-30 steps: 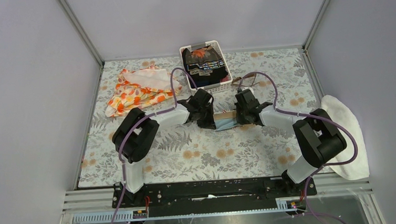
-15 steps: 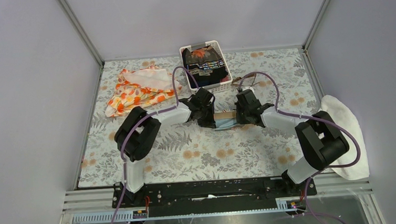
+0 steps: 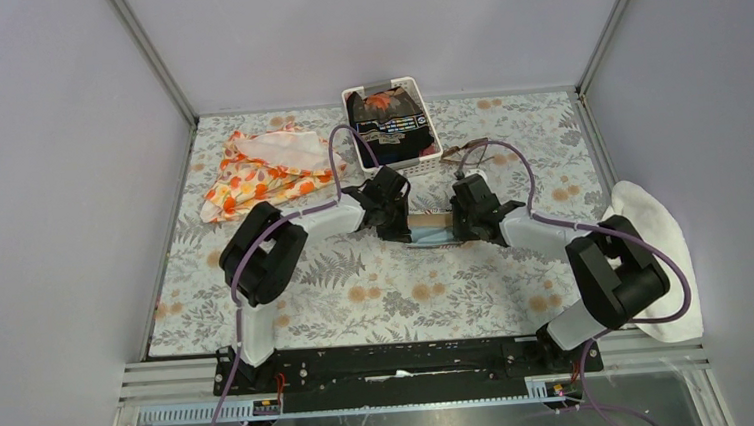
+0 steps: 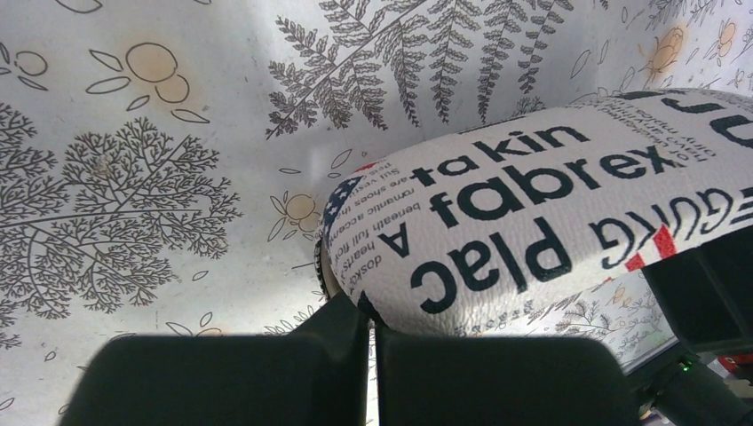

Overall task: Organize the sunglasses
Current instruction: Place the glasses cleaning cloth in the sunglasses case.

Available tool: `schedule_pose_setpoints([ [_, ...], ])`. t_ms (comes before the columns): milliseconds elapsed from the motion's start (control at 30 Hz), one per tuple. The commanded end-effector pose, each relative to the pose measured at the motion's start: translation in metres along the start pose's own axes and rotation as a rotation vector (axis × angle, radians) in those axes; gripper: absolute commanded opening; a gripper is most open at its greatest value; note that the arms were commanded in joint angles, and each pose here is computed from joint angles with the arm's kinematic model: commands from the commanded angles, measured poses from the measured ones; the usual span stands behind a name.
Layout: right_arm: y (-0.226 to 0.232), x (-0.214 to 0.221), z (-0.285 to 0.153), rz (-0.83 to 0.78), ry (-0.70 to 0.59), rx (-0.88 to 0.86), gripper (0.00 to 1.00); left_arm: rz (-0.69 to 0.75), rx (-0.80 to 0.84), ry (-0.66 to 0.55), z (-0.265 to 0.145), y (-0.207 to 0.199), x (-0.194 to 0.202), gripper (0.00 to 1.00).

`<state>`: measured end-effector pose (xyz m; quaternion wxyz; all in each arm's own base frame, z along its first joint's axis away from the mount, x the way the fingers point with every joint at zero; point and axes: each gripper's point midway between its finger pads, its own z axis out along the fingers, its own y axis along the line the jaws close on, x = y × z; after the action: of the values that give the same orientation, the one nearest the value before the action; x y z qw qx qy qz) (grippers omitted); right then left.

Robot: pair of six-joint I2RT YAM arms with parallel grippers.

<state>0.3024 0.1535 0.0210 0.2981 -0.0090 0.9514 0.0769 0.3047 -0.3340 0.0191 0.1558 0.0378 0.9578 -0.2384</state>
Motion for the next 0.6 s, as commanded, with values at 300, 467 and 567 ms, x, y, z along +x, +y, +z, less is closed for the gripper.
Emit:
schedule_pose_setpoints([
  [300, 0.036, -0.041, -0.042, 0.132, -0.144, -0.194, 0.41, 0.038, -0.070, -0.007, 0.006, 0.013, -0.001, 0.00],
  [467, 0.056, -0.035, -0.031, 0.182, -0.110, -0.268, 0.28, 0.031, -0.082, -0.016, 0.004, 0.013, -0.003, 0.05],
  [567, 0.045, -0.027, -0.018, 0.243, -0.100, -0.200, 0.24, 0.031, -0.086, -0.024, 0.003, 0.013, -0.004, 0.10],
])
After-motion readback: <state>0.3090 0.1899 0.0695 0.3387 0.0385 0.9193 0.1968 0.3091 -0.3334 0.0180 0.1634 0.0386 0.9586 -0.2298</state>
